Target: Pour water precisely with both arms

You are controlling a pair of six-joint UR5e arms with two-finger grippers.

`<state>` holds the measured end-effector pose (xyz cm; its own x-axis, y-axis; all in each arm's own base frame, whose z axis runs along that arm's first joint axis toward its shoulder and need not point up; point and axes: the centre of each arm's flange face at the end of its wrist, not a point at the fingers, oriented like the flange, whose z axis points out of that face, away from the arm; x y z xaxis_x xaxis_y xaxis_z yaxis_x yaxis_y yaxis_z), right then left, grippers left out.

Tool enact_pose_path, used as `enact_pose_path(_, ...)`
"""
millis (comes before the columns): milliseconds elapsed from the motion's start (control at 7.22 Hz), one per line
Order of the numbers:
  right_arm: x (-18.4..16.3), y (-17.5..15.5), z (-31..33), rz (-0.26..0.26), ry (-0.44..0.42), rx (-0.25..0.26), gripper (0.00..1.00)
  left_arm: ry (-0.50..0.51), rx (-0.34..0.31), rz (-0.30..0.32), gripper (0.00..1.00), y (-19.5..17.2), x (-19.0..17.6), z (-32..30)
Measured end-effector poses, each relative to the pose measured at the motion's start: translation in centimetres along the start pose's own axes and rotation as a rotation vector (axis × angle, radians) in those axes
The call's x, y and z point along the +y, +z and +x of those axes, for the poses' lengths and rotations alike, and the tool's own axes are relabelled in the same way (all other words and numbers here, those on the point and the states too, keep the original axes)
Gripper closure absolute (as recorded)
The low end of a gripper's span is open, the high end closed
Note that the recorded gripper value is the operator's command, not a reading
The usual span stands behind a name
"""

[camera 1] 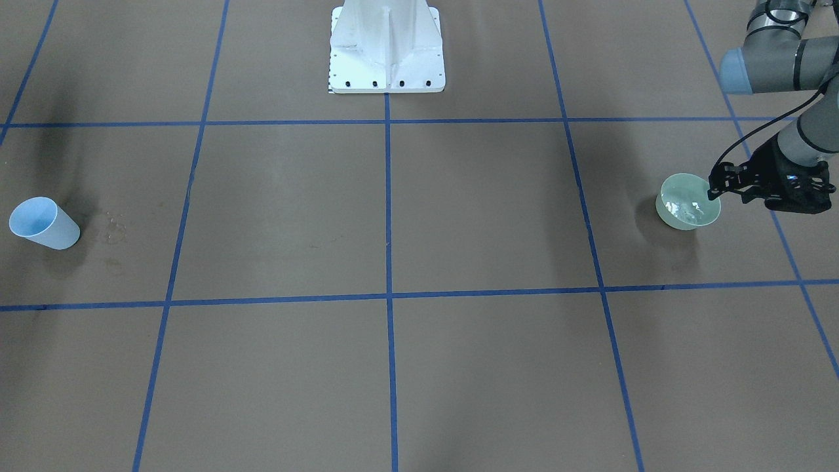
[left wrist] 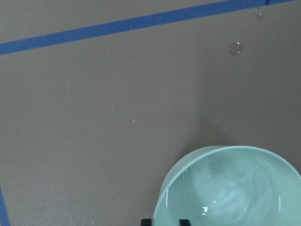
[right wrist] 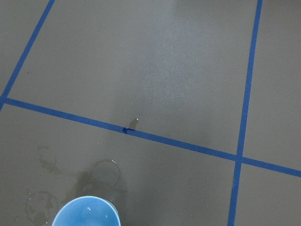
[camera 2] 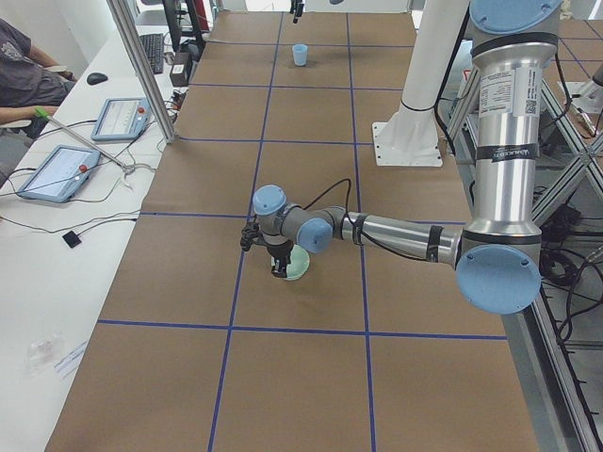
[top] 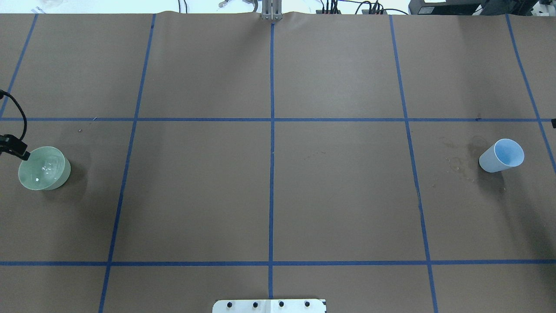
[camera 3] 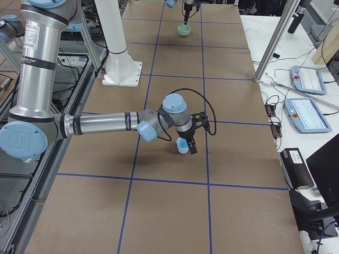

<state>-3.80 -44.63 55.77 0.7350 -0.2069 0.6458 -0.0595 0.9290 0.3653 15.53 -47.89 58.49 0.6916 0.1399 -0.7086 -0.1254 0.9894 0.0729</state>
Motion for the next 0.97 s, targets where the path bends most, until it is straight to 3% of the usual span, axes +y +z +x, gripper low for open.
enact_pose_path(416, -0.5, -0.4, 1.0, -0.064, 0.081, -0.027, 0.01, 0.049, 0.018, 0.116, 0.0, -6.8, -1.1, -5.6)
enact_pose_path(693, -2.2, -0.6, 1.7, -0.15, 0.16, -0.034, 0.01, -0.018, 0.088, 0.138, 0.0, -9.9, -0.4, -8.7)
enact_pose_path(970, -2.1, 0.1, 2.8, -0.224, 0.183, -0.024, 0.01, -0.081, 0.113, 0.13, 0.0, -10.3, 1.0, -11.2)
